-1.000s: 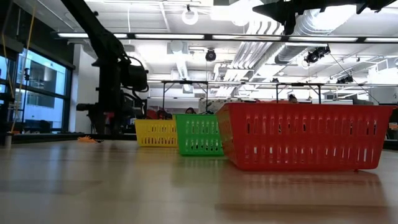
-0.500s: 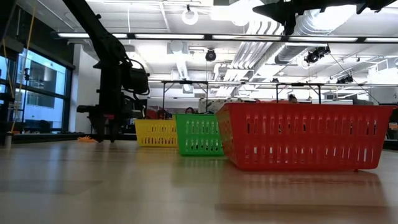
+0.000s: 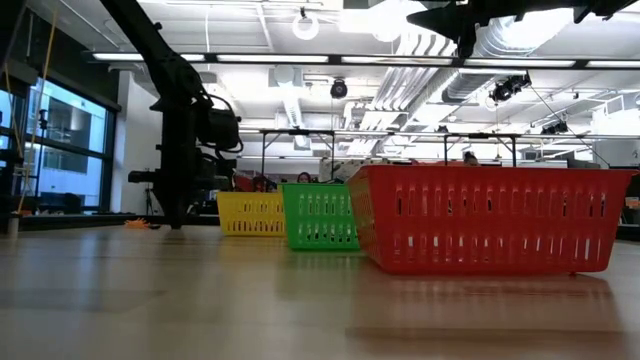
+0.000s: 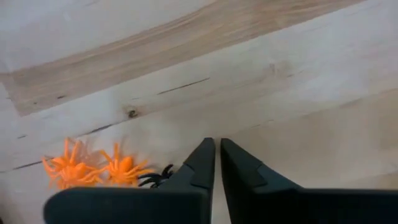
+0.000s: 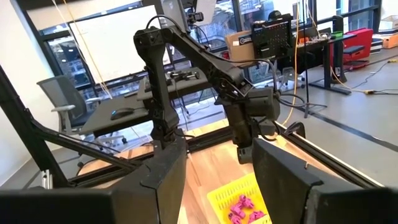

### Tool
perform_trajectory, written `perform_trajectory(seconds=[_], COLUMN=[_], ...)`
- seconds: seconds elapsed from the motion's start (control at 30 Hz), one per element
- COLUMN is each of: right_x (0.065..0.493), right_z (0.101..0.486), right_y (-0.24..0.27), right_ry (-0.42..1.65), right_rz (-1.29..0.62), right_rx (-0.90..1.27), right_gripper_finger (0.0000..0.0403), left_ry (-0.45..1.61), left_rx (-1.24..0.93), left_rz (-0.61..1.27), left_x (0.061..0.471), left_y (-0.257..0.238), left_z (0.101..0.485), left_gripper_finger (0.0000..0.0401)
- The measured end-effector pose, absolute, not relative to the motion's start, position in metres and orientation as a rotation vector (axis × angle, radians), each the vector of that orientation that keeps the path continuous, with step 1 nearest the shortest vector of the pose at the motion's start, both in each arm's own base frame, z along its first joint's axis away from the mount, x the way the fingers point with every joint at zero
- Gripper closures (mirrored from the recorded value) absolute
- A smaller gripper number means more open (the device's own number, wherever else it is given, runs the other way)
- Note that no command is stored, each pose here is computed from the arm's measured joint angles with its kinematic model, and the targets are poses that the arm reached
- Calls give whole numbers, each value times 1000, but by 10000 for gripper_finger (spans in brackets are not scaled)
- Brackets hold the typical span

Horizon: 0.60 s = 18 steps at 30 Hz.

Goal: Sort Halloween decoration

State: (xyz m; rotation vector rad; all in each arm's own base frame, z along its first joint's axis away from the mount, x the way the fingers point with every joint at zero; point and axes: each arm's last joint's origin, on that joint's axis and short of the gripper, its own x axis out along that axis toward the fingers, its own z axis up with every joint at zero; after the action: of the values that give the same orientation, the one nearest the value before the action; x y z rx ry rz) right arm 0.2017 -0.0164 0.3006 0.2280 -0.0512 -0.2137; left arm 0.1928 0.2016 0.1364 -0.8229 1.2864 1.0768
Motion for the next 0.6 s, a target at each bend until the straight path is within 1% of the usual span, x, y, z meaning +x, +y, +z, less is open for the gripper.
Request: perform_trajectory(seconds=[0.1,0.2,0.33,0.43,0.6], right_x=[202,202,202,202,202], right_z=[299,297,297,297,297], right_y=[-16,-16,-16,-16,-16], right_ry=[-39,-20,-16,-19,-23], right_rz=[-215,-217,-218,-217,-218], right_rx=[228,226,231,255,291], right_gripper_finger=[224,224,224,224,224], left_ry=[1318,1300,1269,1223,1191], left_rx=[-766,-702,-680,-678,-656], left_rz=[1046,999,975,951,926], left_x=[189,189,184,182,178], left_y=[199,197,193,189,184], left_z=[142,154,170,182,195], left_gripper_finger=[383,382,373,358,316])
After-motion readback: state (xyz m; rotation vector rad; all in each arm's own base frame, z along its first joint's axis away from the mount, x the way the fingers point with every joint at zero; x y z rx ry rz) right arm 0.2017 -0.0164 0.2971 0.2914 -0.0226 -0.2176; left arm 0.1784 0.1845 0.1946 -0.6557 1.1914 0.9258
